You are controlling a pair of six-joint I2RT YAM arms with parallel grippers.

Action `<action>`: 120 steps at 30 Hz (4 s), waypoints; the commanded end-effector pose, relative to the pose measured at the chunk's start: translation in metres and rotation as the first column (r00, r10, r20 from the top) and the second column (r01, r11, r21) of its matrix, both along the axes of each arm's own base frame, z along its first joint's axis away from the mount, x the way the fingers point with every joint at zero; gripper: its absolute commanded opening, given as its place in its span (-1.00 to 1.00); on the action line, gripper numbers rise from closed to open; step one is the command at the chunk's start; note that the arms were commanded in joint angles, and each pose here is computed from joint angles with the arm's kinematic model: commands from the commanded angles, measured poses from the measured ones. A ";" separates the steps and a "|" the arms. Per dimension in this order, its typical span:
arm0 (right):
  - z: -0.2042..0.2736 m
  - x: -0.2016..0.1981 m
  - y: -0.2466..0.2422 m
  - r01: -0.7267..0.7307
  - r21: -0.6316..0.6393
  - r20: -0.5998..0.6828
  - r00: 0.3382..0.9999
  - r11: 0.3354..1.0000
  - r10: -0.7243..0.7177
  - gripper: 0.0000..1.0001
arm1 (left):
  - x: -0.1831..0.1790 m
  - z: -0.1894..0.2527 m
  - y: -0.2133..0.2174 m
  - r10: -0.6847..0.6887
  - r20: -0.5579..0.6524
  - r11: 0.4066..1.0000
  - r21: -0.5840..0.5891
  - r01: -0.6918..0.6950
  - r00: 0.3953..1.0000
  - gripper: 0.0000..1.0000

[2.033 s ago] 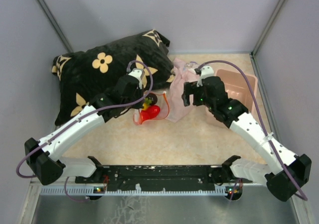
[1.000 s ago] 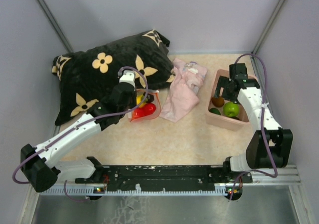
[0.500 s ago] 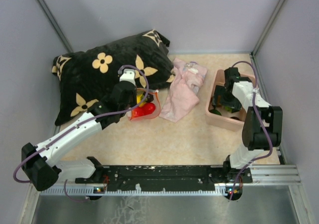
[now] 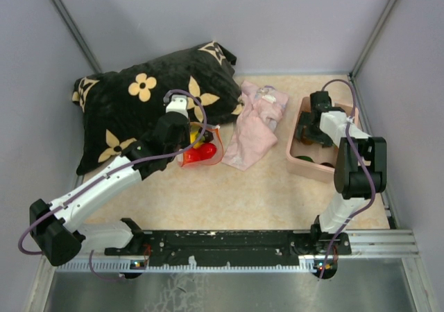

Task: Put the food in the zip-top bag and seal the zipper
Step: Pick up the fake fruit from the bin.

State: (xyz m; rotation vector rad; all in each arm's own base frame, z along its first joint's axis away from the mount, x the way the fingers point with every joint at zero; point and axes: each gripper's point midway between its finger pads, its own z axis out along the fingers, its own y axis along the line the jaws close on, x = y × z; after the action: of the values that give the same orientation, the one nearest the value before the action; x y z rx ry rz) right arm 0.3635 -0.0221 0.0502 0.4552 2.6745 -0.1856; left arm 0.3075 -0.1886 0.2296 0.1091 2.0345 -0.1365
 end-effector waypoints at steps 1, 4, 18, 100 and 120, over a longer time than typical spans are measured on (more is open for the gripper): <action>0.055 0.052 -0.018 0.056 -0.045 0.216 0.975 0.997 -0.045 0.78 | 0.004 0.019 -0.004 0.011 0.040 0.999 -0.052 -0.009 0.999 -1.00; 0.069 0.059 -0.021 0.056 -0.053 0.246 0.968 0.997 -0.042 0.80 | 0.004 0.019 -0.003 0.014 0.040 0.999 -0.053 -0.012 0.999 -1.00; 0.066 0.058 -0.007 -0.059 0.056 0.235 0.971 0.997 0.045 0.74 | 0.003 0.013 -0.004 0.012 0.026 0.999 -0.048 -0.011 1.000 -1.00; 0.043 0.040 0.024 -0.154 0.177 0.436 0.898 0.972 0.063 0.13 | -0.011 0.020 -0.010 -0.024 0.014 0.988 -0.150 0.026 1.000 -1.00; 0.194 0.013 0.072 -0.294 0.135 0.667 0.733 0.946 0.132 0.04 | -0.011 0.019 -0.036 -0.117 -0.008 0.973 -0.201 0.113 0.993 -1.00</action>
State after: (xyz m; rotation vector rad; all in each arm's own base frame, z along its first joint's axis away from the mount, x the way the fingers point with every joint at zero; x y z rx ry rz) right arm 0.3784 0.0159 0.1843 0.3102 2.1451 0.2347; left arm 0.2921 -0.2108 0.2334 0.1024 2.0606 -0.3443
